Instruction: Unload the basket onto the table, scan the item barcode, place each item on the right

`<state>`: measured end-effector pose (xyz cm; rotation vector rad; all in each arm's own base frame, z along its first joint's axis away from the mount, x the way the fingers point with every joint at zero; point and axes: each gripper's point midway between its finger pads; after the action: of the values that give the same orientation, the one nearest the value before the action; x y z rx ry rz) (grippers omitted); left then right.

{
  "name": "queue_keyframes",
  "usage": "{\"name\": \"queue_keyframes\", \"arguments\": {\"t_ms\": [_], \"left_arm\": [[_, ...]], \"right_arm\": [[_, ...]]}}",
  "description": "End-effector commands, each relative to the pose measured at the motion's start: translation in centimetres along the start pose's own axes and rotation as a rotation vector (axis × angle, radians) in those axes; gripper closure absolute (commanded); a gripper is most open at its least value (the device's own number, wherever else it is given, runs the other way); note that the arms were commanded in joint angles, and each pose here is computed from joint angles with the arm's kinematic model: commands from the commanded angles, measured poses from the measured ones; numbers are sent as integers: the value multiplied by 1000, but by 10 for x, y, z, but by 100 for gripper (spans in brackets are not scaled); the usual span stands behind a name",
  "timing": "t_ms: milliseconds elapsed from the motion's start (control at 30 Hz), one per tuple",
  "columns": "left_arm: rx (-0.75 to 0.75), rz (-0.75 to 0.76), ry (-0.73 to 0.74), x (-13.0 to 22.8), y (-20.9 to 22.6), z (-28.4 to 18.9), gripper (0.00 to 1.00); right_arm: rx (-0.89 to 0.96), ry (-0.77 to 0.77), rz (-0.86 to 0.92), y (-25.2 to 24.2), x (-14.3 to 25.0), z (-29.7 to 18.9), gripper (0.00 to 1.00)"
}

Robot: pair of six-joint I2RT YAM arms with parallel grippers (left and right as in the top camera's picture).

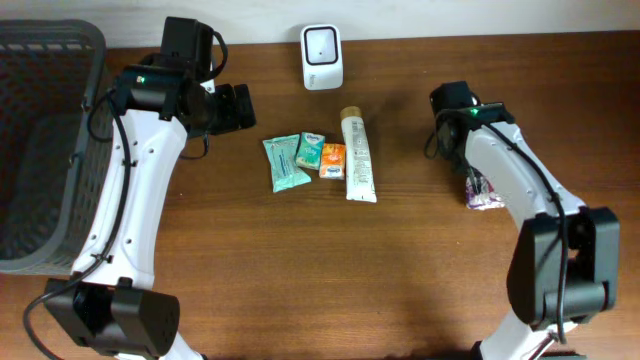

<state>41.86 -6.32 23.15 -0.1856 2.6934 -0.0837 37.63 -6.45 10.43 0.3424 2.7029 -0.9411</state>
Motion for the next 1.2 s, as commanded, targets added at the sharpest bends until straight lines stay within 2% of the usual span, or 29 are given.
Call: {"name": "queue_keyframes", "arguments": {"t_ms": [0, 100, 133, 233, 367, 433, 500, 533, 600, 700, 833, 867, 933, 967, 1000, 1100, 1167], "left_arm": [[-7, 3, -5, -2, 2, 0, 1], [-6, 3, -5, -2, 2, 0, 1], [-6, 3, -5, -2, 2, 0, 1], [-6, 3, -5, -2, 2, 0, 1], [-6, 3, -5, -2, 2, 0, 1], [-6, 3, -5, -2, 2, 0, 1], [-7, 3, -5, -2, 2, 0, 1], [-7, 3, -5, -2, 2, 0, 1], [-7, 3, -5, -2, 2, 0, 1], [-7, 3, -5, -2, 2, 0, 1], [-7, 3, -5, -2, 2, 0, 1], [-6, 3, -5, -2, 2, 0, 1], [-6, 3, -5, -2, 2, 0, 1], [-6, 3, -5, -2, 2, 0, 1], [-6, 3, -5, -2, 2, 0, 1], [-7, 3, -5, -2, 2, 0, 1], [-7, 3, -5, -2, 2, 0, 1]], "right_arm": [[-186, 23, -1, 44, 5, -8, 60], [-445, 16, -22, 103, 5, -36, 39], [-524, 12, -35, 119, 5, -50, 29], [-621, -17, -49, 129, -11, -89, 27], [-613, -39, -4, 89, -43, -106, 16], [-595, -4, 37, 62, -48, -85, 15], [-713, 102, 33, 46, -39, -59, 15], [-847, 133, -10, 49, -34, -54, 15], [-1001, 211, -10, 53, -19, -33, 15], [-1057, 323, 30, 64, 5, 0, 20], [-1129, 392, 3, 92, 31, 17, 20], [-1137, 393, 10, 97, 34, 21, 29], [-1192, 381, 29, 107, 35, 19, 64], [-1264, 369, 40, 114, 31, 8, 91], [-1337, 358, 61, 120, 24, -6, 96], [-1461, 339, 195, 128, -16, -36, 96], [-1481, 271, 212, 129, -47, -55, 96]]}}
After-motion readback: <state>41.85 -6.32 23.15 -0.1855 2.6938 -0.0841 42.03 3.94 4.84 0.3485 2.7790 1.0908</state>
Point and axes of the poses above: each gripper's point midway between its finger pads, its own z axis out along the fingers, its own y axis along the line the jaws close on, x = y × z, and after that the axes turned 3 degrees about z, right-handed
